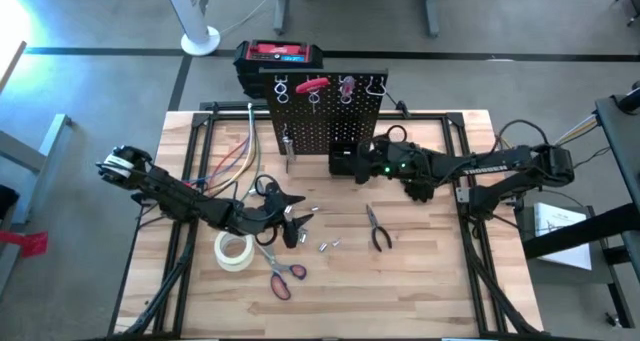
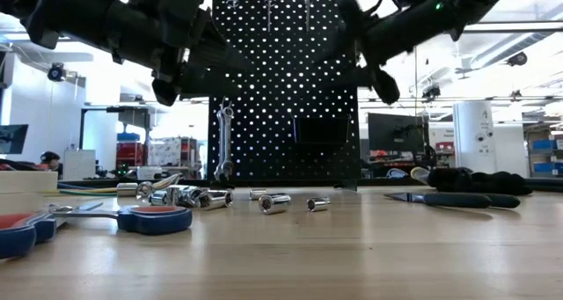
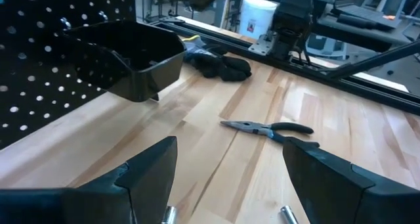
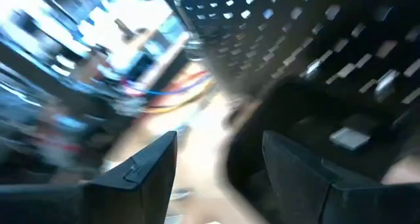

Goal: Hang tools onto peg board
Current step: Put the socket into the black bin on the peg board

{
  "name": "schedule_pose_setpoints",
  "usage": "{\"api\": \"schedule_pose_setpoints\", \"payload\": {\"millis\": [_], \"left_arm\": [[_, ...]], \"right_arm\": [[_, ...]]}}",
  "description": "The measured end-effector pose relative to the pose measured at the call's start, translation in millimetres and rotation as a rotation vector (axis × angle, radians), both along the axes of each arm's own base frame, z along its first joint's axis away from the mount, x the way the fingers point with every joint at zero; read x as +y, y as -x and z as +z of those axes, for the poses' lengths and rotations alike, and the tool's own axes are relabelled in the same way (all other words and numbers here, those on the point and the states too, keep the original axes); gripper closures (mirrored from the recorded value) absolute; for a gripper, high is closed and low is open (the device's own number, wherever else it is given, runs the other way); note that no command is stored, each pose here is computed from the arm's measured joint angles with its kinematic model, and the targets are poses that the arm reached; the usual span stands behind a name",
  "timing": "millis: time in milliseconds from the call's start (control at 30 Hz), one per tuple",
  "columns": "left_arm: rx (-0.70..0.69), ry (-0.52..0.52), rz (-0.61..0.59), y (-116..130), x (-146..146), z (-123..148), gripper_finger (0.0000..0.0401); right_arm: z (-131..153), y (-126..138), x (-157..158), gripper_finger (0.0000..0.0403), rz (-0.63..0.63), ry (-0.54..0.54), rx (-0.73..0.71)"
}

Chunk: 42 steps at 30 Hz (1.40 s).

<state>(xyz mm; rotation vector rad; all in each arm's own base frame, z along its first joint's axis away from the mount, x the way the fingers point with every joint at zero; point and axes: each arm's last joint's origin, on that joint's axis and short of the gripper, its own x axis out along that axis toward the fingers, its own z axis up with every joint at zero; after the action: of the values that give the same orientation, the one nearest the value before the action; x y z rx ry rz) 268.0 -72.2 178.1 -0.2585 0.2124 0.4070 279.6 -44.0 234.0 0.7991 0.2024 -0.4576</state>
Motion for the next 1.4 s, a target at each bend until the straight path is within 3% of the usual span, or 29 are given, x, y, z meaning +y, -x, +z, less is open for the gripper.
{"api": "schedule_pose_setpoints", "payload": {"millis": [100,233,300,500,600,733,867,1200,1300,1400], "left_arm": [[-0.004,-0.012,0.035,0.3,1.1,0.2,0.0131],[-0.013,-0.013,0.065,-1.0,5.8,1.1,0.0131],[-0.014,-0.014,0.076,-1.5,7.9,1.3,0.0131],[0.041,-0.058,0.132,0.6,9.8,-4.8,0.0131],[0.106,-0.075,0.130,3.3,10.5,-10.9,0.0131],[0.091,-0.031,0.161,3.1,13.3,-10.6,0.0131],[0.063,-0.034,0.185,-6.2,18.7,1.3,0.0131],[0.204,-0.149,0.159,-27.3,14.2,34.3,0.0131],[0.204,-0.149,0.159,-29.0,14.2,38.5,0.0131],[0.211,-0.149,0.140,-27.6,13.1,39.3,0.0131]], "right_arm": [[15.2,1.6,2.5,0.0203,0.070,-0.121,0.056],[21.6,12.7,2.3,0.0216,-0.034,-0.098,0.343],[26.2,15.0,3.7,0.0223,-0.061,-0.142,0.404],[61.5,5.1,29.9,0.0240,0.146,-0.234,0.330],[83.8,-0.7,52.1,0.0247,0.233,-0.187,0.275],[104.8,-4.3,67.4,0.0255,0.300,-0.077,0.242],[101.9,-1.8,60.1,0.0258,0.297,-0.030,0.295],[68.9,-0.3,45.5,0.0243,0.304,-0.144,0.381],[58.6,5.9,45.8,0.0243,0.325,-0.146,0.426],[38.4,15.3,41.3,0.0241,0.261,-0.133,0.487]]}}
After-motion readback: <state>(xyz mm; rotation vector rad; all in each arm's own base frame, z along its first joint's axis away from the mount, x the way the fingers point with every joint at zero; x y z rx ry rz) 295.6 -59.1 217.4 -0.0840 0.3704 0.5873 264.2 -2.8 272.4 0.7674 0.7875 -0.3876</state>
